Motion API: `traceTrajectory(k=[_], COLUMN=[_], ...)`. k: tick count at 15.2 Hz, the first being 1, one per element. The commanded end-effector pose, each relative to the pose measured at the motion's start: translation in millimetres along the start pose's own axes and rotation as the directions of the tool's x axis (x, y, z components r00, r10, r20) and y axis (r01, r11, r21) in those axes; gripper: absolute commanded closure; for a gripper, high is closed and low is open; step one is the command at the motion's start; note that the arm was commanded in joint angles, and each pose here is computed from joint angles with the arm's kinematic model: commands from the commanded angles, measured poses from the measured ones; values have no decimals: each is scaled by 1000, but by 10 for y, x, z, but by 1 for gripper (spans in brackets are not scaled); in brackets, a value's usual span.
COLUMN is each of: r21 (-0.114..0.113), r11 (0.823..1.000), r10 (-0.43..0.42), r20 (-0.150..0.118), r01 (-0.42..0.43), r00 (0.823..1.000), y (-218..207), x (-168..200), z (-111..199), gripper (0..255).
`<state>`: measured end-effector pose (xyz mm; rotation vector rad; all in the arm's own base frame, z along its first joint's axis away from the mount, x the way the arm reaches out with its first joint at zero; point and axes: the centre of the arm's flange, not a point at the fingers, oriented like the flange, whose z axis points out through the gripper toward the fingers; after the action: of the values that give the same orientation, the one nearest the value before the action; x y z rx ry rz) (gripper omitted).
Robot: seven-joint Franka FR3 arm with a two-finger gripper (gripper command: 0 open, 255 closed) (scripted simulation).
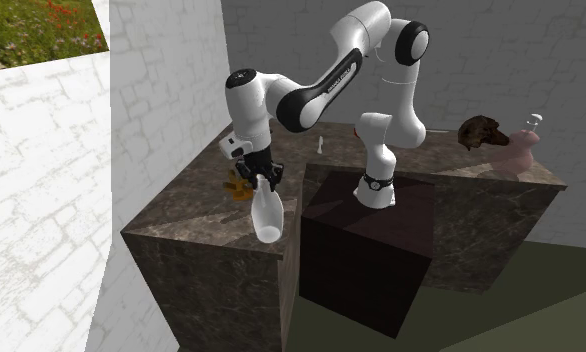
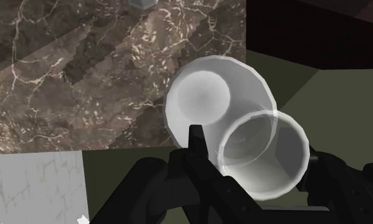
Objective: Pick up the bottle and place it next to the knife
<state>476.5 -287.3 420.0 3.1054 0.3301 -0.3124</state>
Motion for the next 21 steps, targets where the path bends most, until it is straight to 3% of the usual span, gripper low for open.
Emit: traceTrajectory(k=[1,21], r21=[1,1], r11=[1000,1000], r10=[0,0], r20=[3,3], r01=[0,0], r00=[1000,1000], y=[2,-17], x=[-12,-220], z=[-37,-1072], gripper=[255,255])
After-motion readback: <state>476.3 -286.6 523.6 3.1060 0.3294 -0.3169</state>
